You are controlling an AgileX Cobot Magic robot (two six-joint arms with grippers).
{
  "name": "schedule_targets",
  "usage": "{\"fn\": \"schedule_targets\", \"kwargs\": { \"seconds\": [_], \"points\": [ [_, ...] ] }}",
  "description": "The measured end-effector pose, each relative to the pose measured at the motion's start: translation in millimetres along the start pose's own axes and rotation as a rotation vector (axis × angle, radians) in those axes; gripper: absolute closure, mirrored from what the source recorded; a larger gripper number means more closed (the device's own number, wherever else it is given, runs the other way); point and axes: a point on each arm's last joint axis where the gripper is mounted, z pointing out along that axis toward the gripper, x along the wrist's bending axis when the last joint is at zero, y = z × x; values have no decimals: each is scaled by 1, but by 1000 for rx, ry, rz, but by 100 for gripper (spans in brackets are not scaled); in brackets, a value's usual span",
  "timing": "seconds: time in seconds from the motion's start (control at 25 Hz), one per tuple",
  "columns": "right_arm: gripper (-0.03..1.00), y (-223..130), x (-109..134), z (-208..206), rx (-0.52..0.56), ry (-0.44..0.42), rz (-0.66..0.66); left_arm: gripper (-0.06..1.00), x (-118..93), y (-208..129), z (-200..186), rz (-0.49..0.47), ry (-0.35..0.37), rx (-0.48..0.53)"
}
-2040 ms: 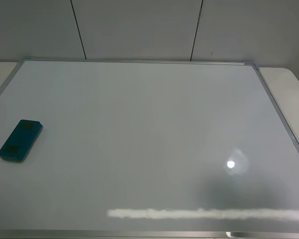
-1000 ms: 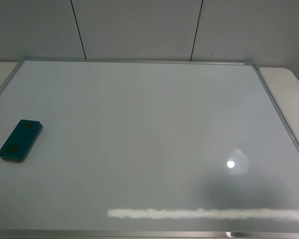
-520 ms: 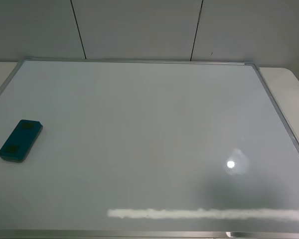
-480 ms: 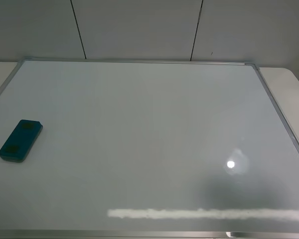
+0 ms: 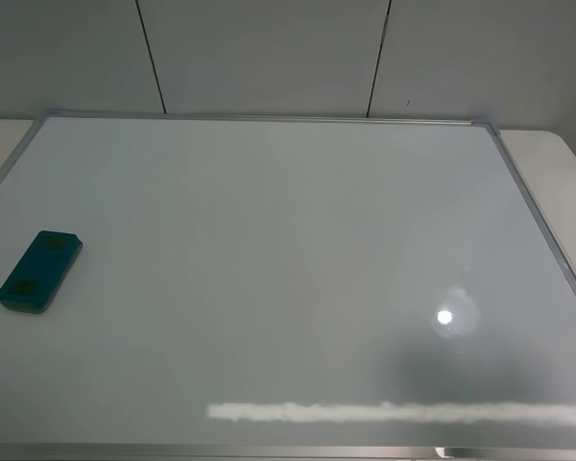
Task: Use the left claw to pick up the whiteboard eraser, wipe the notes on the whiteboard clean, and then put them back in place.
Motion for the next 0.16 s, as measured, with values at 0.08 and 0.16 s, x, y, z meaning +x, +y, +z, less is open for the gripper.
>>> {"fn": "schedule_targets", "kwargs": {
  "seconds": [0.08,0.16],
  "points": [
    [-2,0,0,0,0,0,0,-5,-1,0,0,-7,-7,0],
    [-2,0,0,0,0,0,0,-5,-1,0,0,-17,-9,0]
  ]
}}
